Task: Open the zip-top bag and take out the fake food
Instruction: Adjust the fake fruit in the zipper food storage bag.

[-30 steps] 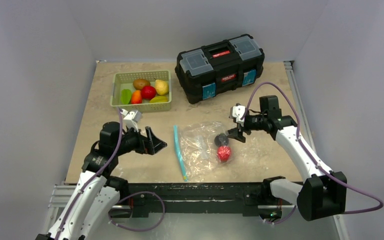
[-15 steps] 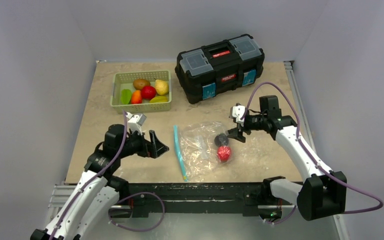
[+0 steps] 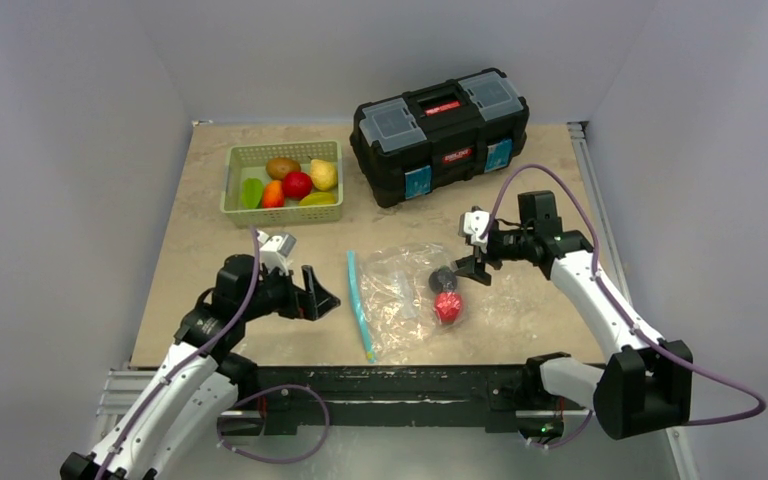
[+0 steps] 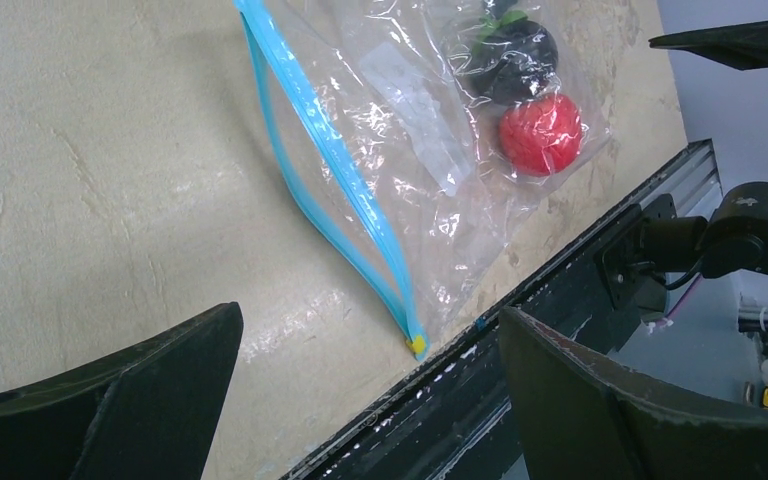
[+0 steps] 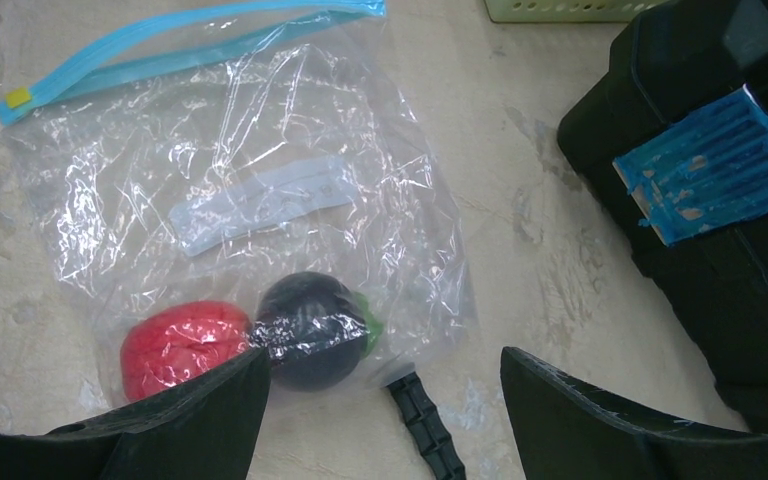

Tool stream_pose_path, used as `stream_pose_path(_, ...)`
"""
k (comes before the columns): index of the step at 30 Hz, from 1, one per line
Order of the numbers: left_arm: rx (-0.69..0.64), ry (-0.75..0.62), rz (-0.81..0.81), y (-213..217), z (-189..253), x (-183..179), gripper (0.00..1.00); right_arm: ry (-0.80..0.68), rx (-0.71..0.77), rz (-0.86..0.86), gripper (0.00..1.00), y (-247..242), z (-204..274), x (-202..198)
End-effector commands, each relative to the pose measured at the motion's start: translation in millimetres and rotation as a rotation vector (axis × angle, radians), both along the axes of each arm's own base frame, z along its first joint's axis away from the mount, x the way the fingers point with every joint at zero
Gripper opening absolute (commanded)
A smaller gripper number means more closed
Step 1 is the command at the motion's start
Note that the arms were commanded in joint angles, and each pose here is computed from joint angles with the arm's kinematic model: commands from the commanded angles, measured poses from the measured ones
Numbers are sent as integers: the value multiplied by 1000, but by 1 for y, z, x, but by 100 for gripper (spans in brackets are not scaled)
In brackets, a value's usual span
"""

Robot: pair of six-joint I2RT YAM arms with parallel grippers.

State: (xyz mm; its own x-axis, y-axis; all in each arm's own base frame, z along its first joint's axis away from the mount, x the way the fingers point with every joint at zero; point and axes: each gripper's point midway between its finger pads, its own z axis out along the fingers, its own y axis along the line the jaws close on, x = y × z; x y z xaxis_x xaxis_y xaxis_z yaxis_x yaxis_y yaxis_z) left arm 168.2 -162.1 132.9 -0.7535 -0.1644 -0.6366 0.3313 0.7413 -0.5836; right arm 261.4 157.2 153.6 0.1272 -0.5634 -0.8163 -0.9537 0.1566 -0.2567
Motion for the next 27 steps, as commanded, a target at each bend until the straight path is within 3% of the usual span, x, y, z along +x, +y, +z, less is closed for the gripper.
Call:
stream_pose_path(1,-28,-44,-13,-7,6,5,99,-11,-23,-12,83,-4,-8,5)
stream_pose_path(11,12,-33,-16,-11,-7,8,97,16,-146,16,78,1,-34,11)
stream_pose_path(14,54,-19,19,-6,-15,13,88,23,-185,29,71,9,-40,13)
stream_pose_path(18,124,19,61,1,-23,20,76,42,-239,40,55,16,-49,16)
stream_pose_path(21,144,31,58,0,-27,21,73,62,-267,42,47,13,-57,14)
stream_pose_path(27,159,40,30,-8,-34,23,72,84,-296,68,39,12,-68,8)
